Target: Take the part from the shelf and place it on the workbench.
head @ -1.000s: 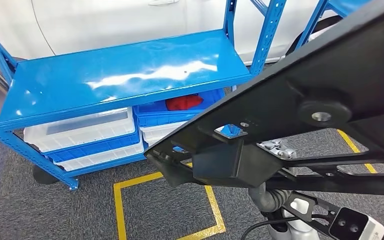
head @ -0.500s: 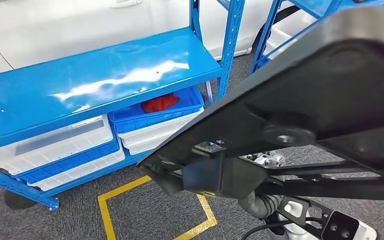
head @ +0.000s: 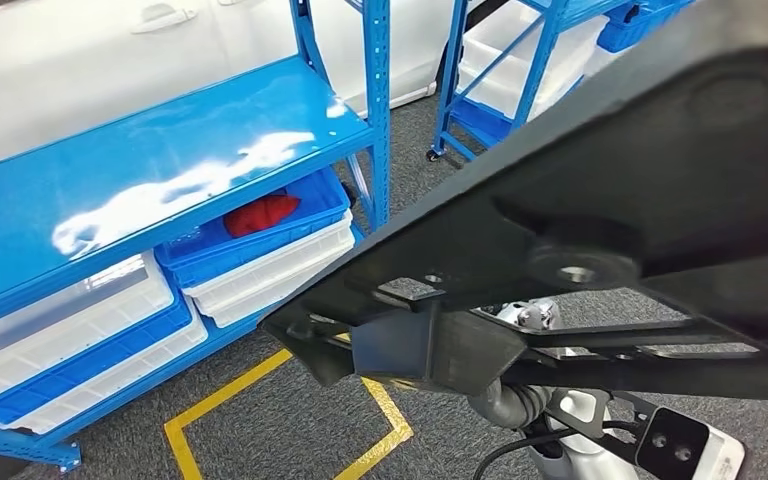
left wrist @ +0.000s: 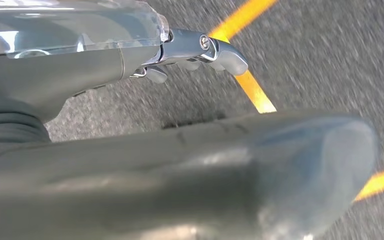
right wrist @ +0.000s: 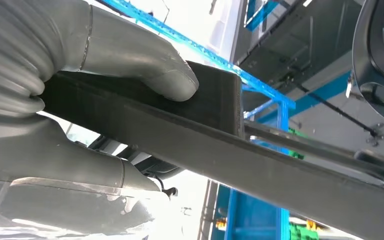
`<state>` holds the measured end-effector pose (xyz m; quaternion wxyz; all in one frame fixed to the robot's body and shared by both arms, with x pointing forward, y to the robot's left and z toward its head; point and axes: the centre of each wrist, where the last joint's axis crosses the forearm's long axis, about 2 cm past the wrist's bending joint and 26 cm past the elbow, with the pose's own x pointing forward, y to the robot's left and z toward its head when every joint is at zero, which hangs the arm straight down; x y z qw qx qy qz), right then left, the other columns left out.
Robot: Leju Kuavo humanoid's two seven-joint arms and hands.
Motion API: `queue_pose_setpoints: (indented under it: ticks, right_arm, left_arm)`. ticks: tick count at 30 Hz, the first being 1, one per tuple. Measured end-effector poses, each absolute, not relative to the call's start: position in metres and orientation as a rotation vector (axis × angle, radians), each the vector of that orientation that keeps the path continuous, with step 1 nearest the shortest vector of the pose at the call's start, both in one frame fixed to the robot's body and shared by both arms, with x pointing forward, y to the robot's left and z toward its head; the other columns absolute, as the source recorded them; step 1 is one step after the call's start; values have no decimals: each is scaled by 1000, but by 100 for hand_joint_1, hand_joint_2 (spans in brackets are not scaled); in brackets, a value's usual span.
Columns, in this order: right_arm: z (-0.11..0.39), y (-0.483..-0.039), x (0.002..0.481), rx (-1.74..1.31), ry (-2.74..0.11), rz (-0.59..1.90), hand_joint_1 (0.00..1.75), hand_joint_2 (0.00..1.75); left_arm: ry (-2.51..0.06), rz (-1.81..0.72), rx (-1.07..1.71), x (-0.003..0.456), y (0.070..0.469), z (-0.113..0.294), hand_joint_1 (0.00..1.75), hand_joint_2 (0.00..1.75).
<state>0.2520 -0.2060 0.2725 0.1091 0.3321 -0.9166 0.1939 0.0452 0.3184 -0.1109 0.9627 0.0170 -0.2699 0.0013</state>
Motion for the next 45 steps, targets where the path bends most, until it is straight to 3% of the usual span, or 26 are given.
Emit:
queue_pose_setpoints:
  ticks: [29, 45]
  right_arm:
    - [277, -222, 255, 1131, -2694, 539, 175, 175]
    - [271, -224, 236, 1030, -2734, 445, 175, 175]
  left_arm:
    - [-544, -19, 117, 42, 352, -109, 0, 0]
    - [-458, -58, 185, 39, 377, -105, 0, 0]
